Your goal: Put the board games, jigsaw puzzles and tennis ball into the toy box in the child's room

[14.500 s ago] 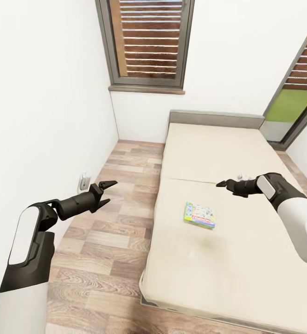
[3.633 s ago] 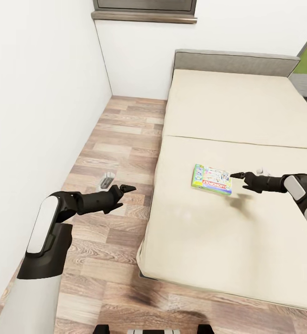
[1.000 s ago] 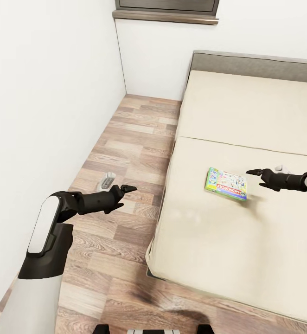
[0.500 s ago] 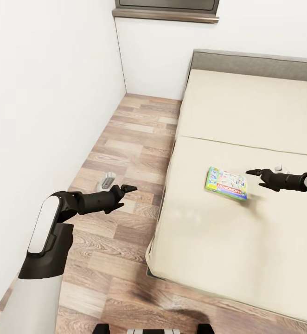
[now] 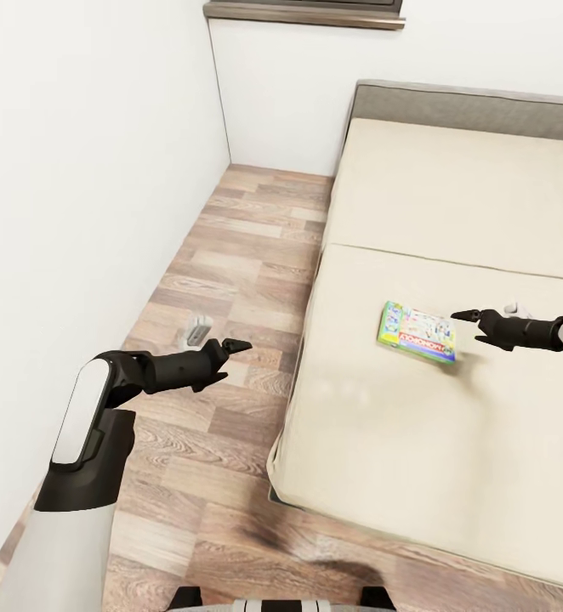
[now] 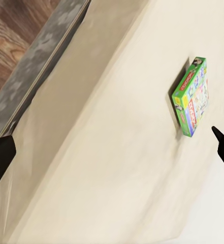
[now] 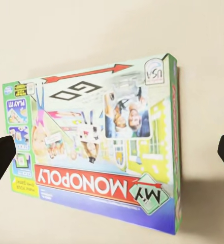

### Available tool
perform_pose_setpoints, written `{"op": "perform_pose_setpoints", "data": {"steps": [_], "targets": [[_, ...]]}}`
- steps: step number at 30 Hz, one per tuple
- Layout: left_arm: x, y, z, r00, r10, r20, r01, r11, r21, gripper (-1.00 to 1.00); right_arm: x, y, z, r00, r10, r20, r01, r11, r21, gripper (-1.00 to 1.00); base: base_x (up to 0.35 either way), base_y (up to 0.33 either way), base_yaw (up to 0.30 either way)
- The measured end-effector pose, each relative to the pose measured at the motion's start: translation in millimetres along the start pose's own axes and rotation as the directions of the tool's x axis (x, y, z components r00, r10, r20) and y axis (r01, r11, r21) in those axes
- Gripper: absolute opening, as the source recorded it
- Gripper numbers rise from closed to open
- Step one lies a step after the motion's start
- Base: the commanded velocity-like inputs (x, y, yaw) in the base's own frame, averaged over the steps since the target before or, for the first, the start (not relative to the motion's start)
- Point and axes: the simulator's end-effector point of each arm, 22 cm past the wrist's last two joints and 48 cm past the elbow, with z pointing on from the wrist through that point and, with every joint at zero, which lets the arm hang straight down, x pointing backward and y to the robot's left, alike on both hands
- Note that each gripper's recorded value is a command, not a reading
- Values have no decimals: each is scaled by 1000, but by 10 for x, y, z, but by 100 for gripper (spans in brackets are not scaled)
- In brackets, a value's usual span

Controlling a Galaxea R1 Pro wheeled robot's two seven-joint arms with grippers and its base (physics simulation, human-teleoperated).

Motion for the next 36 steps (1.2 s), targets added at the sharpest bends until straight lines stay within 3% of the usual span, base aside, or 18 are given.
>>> {"op": "perform_pose_setpoints", "data": {"steps": [36], "targets": [[60,252,176,999,-32,-29,31,999,-31,100,178,-199,218,999,15,-36,-14,1000,23,100,0,0,2]]}}
